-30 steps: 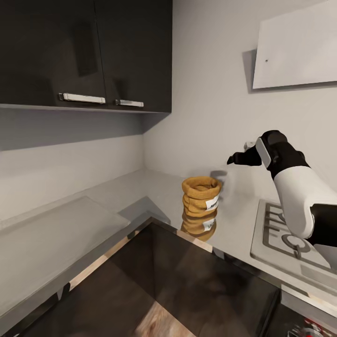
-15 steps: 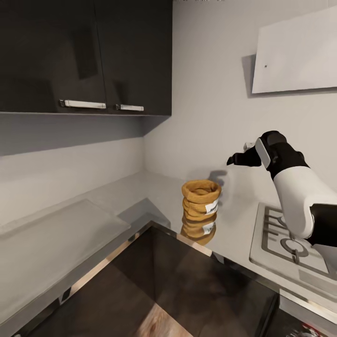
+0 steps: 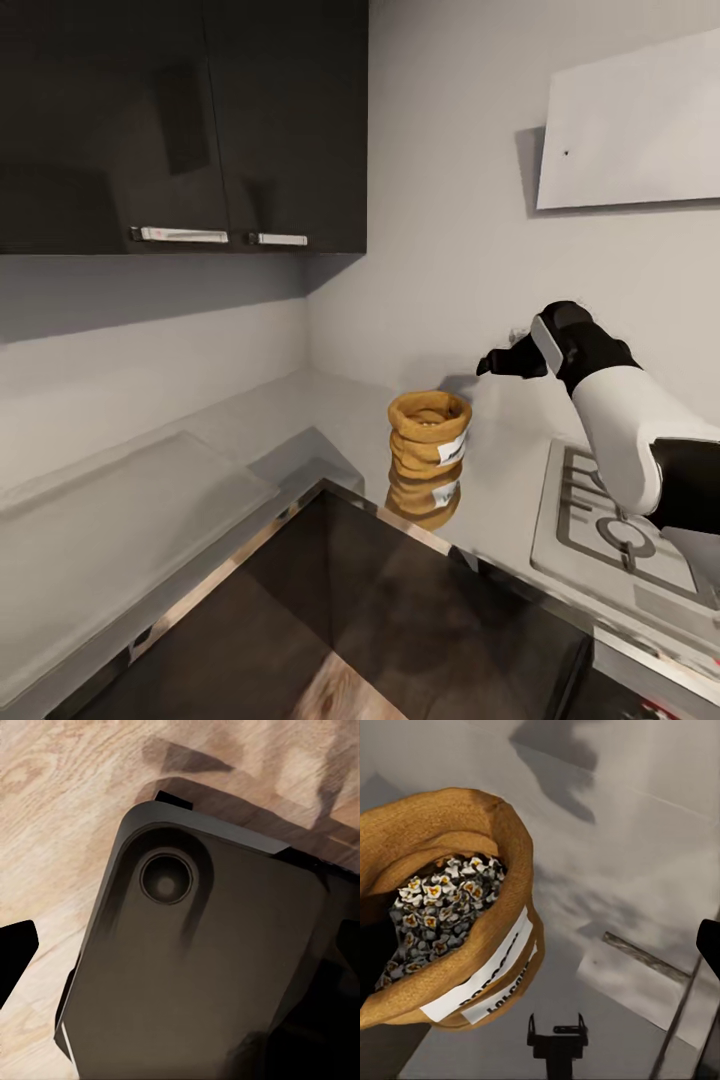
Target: In the kitchen, take the popcorn bag from the countertop, put it into the microwave, and heat it until the popcorn is cooked so the cooked popcorn ends up inside the bag.
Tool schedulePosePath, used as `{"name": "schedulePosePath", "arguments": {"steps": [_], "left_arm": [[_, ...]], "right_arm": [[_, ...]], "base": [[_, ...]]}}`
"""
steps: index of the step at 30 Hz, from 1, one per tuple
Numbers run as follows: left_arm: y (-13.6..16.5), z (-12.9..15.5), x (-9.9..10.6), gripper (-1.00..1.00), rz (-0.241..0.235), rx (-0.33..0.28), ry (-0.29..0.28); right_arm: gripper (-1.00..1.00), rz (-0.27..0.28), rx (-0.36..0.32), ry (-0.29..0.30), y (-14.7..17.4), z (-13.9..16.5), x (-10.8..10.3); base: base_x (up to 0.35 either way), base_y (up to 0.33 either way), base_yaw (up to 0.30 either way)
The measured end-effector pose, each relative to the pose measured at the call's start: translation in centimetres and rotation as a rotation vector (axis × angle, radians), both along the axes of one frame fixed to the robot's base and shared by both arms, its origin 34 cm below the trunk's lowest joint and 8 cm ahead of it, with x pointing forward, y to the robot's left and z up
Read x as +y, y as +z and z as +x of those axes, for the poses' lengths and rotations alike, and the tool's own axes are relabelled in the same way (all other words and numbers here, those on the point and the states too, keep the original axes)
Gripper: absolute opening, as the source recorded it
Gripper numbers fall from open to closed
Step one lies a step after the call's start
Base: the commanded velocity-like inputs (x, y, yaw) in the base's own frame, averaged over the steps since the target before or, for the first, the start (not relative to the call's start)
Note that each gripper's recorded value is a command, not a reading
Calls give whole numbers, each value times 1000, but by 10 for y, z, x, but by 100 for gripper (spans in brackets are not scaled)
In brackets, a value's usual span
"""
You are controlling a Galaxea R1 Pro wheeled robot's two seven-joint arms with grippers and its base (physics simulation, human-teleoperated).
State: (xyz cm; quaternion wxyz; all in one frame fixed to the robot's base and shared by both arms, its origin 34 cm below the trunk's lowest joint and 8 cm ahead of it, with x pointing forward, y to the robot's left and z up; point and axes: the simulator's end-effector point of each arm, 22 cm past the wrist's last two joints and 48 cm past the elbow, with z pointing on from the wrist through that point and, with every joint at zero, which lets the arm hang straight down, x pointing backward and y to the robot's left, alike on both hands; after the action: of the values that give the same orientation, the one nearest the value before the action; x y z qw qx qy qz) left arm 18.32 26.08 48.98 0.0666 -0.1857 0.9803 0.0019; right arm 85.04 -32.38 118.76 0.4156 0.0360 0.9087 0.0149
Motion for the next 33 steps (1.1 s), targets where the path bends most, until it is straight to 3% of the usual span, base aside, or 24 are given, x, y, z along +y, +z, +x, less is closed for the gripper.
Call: {"name": "schedulePosePath", "arguments": {"steps": [19, 24, 28, 33], "left_arm": [[28, -2, 0, 100, 0, 0, 0], [30, -2, 0, 100, 0, 0, 2], [30, -2, 1, 100, 1, 0, 15], [30, -2, 0, 100, 0, 0, 12]], "right_arm": [[100, 4, 34, 2, 14, -3, 2], [100, 12, 120, 23, -19, -10, 19], [100, 13, 160, 67, -35, -13, 52], [100, -48, 156, 92, -33, -12, 86]], "base": [[0, 0, 0], [0, 0, 0], [0, 0, 0], [0, 0, 0]]}}
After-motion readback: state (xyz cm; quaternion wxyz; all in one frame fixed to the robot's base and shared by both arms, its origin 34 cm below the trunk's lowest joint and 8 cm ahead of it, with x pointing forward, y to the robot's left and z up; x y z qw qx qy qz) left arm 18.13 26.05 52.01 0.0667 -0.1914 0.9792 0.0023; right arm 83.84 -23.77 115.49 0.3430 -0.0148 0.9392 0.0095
